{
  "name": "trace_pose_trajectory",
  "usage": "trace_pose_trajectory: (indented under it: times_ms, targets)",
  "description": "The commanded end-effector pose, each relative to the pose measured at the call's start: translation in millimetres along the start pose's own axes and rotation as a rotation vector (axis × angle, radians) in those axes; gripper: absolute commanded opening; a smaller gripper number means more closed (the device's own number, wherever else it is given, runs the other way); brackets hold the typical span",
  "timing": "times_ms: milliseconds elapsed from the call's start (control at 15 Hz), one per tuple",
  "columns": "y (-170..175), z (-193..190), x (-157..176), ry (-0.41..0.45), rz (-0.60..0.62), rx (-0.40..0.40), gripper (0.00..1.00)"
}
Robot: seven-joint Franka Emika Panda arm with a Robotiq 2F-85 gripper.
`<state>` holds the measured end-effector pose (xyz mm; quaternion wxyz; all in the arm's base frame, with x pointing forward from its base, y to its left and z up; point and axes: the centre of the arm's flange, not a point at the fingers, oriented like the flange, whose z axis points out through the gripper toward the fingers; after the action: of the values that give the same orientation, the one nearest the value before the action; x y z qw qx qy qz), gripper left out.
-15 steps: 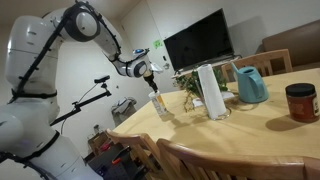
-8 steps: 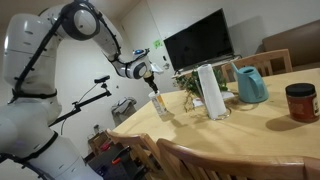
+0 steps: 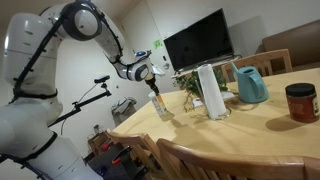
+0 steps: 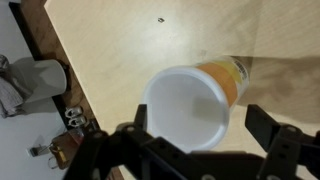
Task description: Move the paper towel holder to the right, remove the lid from the white can on the left
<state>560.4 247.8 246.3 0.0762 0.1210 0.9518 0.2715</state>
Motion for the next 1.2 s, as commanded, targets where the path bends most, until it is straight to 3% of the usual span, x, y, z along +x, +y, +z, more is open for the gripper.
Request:
trace_pose_trajectory:
  times_ms: [0,533,1133]
  targets:
    - [3,8,-5,0.008,-0.024,-0.029,1.00]
    - [5,22,-11,0.026,-0.040,-0.046,1.00]
    - [11,14,-4,0.009,-0.048,-0.055,1.00]
